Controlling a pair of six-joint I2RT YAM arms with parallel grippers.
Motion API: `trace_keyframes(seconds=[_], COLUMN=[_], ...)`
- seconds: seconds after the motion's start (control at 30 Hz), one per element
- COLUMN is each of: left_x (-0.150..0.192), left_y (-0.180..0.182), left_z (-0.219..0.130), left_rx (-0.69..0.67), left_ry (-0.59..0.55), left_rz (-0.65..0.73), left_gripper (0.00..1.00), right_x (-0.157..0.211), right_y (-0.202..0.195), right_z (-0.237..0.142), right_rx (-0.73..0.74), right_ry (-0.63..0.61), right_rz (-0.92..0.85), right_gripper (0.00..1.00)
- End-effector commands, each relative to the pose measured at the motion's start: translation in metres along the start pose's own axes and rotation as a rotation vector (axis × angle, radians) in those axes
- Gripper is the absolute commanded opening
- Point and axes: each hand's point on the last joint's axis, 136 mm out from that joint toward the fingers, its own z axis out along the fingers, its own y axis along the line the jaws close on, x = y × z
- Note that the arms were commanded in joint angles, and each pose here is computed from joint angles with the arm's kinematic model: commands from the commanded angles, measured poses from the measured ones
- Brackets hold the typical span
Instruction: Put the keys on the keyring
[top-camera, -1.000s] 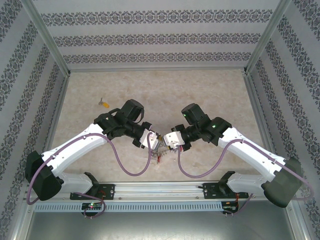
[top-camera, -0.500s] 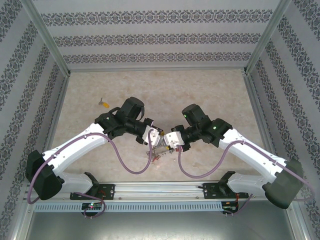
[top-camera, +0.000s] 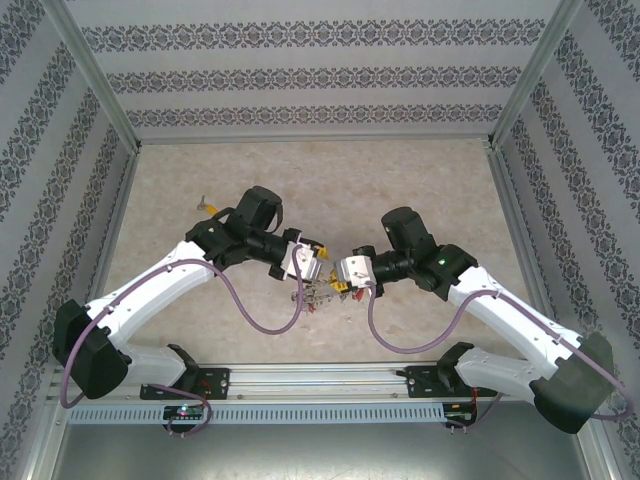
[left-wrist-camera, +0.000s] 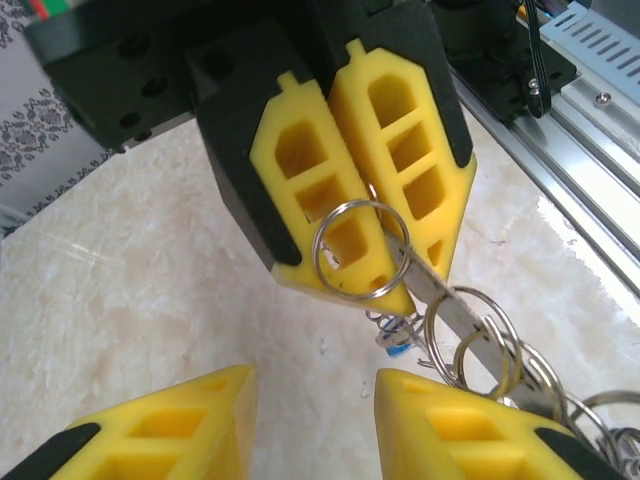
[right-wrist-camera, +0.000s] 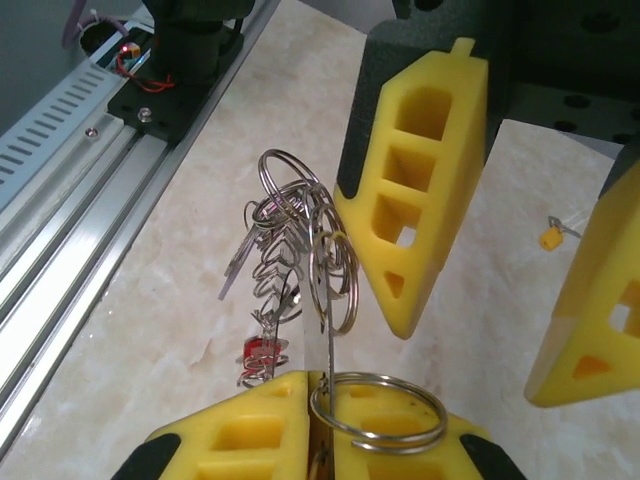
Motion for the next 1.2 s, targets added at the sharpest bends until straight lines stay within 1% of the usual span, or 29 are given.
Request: trace_keyframes(seconds=[0.0, 0.1, 0.27, 0.4, 0.57, 0.7, 1.0, 1.17], left_x=[-0.01, -0.018, -0.032, -0.035, -0.037, -0.028, -0.023, -0.016], left_y=[0.008, 0.015, 0.019, 0.014, 0.006, 0.003, 0.001, -0.003], left_z=[-0.016, -0.022, -0.023, -0.019, -0.009, 0.004, 0.012, 0.024], left_rx=[-0.009, -0.021, 0.013, 0.065, 0.108, 0.114, 0.127, 0.141], left_ry=[-0.045, -0.075, -0.139, -0.171, -0.207, -0.164, -0.14, -0.083], left_rz=[-0.066, -0.076, -0.125, -0.186, -0.217, -0.244, -0.288, -0.316], left_gripper=[0.38, 0.41, 0.43, 0.44, 0.45, 0.44, 0.47, 0.44], right_x=[-0.02, -0.018, -0.01, -0.008, -0.009, -0.009, -0.009, -0.011], right_y=[-0.004, -0.004, -0.005, -0.007, -0.008, -0.008, -0.007, -0.006], right_z=[-0.005, -0.004, 0.002, 0.003, 0.003, 0.003, 0.003, 0.004], right_rx=[0.016, 0.011, 0.001, 0.006, 0.009, 0.007, 0.002, -0.002], right_ry=[-0.093, -0.092, -0.07, -0.064, -0.063, -0.064, -0.06, -0.053], right_rz=[-0.034, -0.029, -0.017, -0.024, -0.034, -0.035, -0.034, -0.041], right_gripper=[0.0, 0.0, 0.0, 0.0, 0.0, 0.0, 0.0, 0.0])
